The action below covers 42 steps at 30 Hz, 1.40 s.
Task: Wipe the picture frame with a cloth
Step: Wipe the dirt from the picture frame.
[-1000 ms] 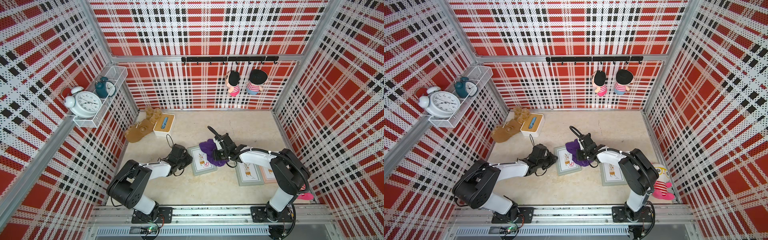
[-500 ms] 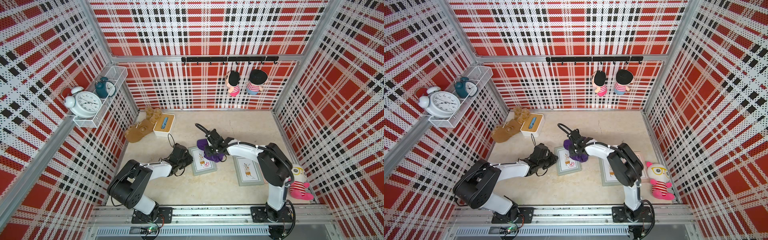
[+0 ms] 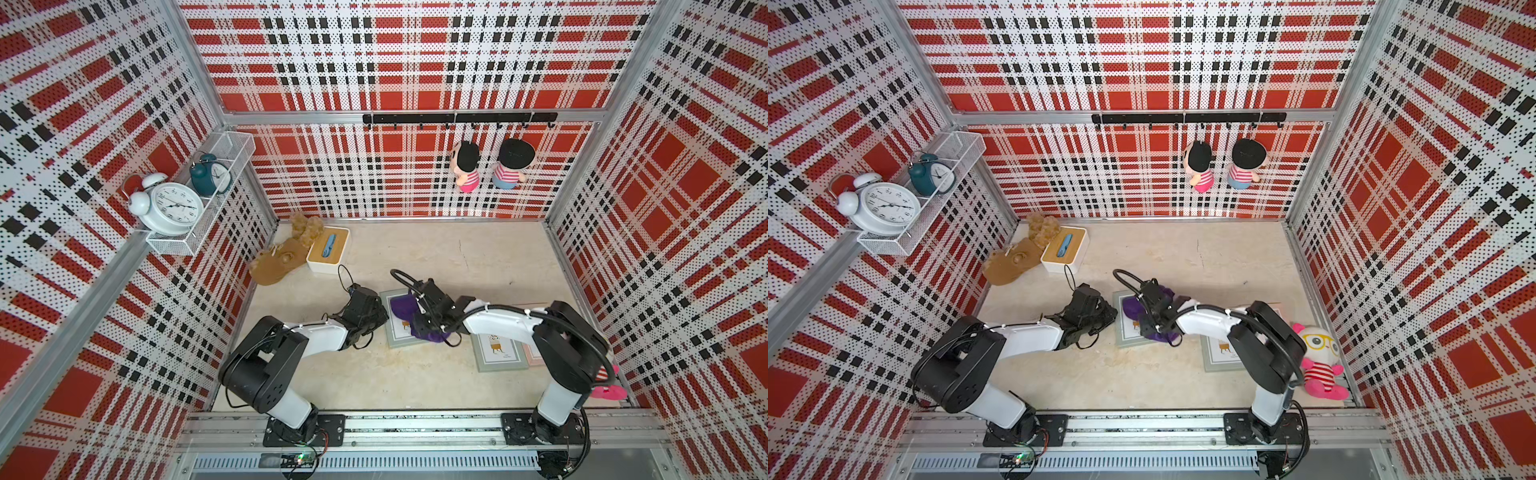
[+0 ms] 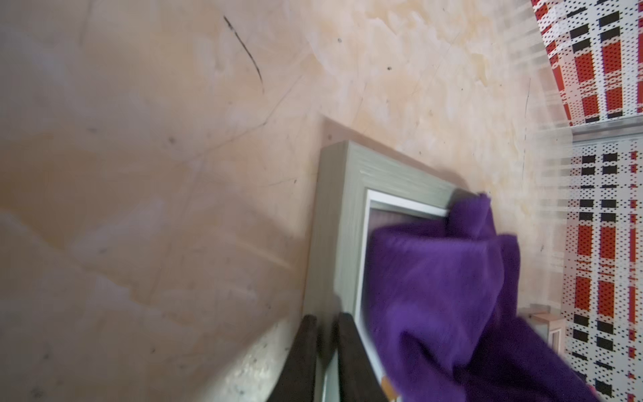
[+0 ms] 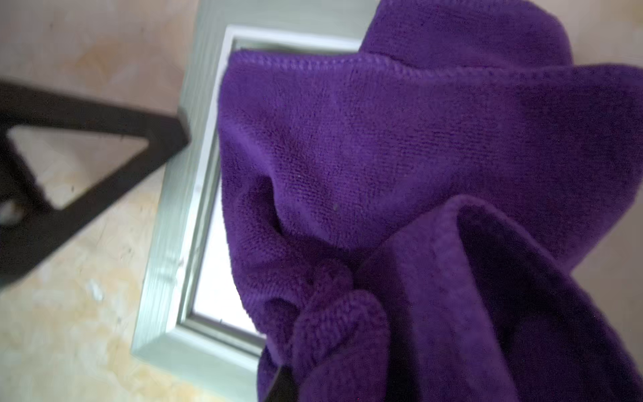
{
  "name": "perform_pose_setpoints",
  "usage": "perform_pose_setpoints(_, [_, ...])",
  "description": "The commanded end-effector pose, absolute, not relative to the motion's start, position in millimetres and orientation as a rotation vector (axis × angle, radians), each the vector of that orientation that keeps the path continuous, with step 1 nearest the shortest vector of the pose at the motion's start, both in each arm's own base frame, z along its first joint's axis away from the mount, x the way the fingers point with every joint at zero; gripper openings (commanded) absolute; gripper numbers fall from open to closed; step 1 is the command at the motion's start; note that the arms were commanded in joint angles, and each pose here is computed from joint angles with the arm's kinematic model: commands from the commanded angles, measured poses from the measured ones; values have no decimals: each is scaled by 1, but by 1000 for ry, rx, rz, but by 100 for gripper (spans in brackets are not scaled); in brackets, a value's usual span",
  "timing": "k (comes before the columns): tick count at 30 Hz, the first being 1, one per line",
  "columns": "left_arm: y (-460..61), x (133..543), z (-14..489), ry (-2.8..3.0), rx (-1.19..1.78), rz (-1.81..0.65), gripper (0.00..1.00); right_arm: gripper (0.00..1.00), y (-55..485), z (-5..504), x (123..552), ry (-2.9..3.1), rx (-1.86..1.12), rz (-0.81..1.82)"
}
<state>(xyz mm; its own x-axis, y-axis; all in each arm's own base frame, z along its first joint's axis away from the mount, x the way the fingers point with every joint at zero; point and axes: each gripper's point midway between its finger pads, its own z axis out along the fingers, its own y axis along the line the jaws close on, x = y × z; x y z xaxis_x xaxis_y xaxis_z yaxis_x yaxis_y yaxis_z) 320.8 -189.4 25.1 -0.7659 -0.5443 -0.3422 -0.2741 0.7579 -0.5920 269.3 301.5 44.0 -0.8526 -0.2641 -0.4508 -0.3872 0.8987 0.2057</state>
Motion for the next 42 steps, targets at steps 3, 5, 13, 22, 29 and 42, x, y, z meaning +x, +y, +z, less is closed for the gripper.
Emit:
perform_pose_setpoints(3, [-137,246,-51,2757,-723,-321,13,0,262,7,239,2825,-398,272])
perform_pose_setpoints(5, [-137,246,-51,2762,-702,-317,13,0,263,8,268,2806,-371,256])
perform_pose_setpoints(13, [-138,249,-48,2771,-610,-300,12,0,293,31,384,2674,-338,320])
perform_pose_setpoints(22, [-135,244,-53,2763,-697,-293,10,0,265,21,305,2744,-286,431])
perform_pose_setpoints(29, [-136,242,-55,2758,-700,-313,10,0,247,-3,270,2866,-220,470])
perform_pose_setpoints(42, [-142,246,-52,2752,-686,-330,9,0,280,19,361,2737,-368,344])
